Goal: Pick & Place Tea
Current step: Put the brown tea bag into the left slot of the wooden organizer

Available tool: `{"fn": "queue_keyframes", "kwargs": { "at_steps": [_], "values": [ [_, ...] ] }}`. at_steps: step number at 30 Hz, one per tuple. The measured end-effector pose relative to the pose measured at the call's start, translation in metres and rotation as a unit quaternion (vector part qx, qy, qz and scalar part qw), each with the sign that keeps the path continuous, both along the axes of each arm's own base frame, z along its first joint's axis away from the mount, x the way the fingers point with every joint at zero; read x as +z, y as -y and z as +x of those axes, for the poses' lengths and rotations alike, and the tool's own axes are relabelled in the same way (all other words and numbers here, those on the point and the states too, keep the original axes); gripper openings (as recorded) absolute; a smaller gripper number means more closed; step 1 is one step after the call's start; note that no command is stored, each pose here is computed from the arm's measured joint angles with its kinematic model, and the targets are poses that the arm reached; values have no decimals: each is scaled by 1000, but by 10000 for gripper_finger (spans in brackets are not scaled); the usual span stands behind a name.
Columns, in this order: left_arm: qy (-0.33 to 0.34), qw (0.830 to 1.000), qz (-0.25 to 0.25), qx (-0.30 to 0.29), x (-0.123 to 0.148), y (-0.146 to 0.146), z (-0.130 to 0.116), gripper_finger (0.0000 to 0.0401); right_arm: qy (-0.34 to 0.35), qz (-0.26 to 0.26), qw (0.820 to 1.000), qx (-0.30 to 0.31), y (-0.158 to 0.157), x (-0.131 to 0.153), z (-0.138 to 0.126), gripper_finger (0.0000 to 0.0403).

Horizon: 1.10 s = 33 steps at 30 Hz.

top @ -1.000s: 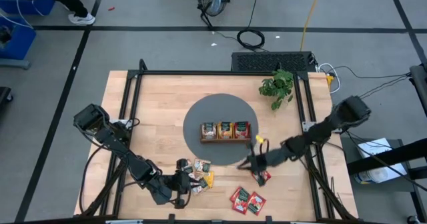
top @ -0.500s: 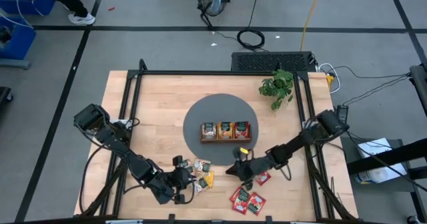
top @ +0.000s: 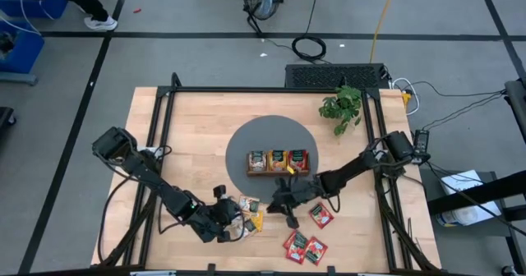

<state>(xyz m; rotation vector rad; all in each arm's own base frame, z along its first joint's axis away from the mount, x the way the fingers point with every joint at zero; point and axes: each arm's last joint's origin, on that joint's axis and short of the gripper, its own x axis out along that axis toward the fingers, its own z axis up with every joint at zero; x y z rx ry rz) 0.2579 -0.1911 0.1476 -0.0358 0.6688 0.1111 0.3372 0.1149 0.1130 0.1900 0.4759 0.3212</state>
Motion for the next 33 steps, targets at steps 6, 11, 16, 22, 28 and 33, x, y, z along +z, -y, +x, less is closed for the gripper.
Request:
{"fn": "queue_keyframes", "kwargs": {
  "at_steps": [6, 11, 16, 22, 28, 33],
  "values": [
    [-53, 998, -13, -22, -9, -11, 7, 51, -37, 92, 994, -50, 9, 0, 3, 84],
    [-79, 996, 15, -25, -17, -18, 8, 51, -59, 125, 986, -91, 9, -4, 8, 128],
    [-104, 994, 25, -16, -20, -22, 5, 51, -74, 122, 983, -116, 7, -13, 9, 150],
    [-129, 991, -4, -21, -26, -30, 12, 51, -93, 120, 977, -152, 9, -19, 8, 153],
    [-134, 990, -18, -27, -40, -37, 29, 51, -96, 127, 975, -152, 9, -19, 7, 153],
    [-132, 991, -16, -24, -44, -38, 40, 51, -102, 126, 975, -153, 9, -20, 7, 153]
  ]
}}
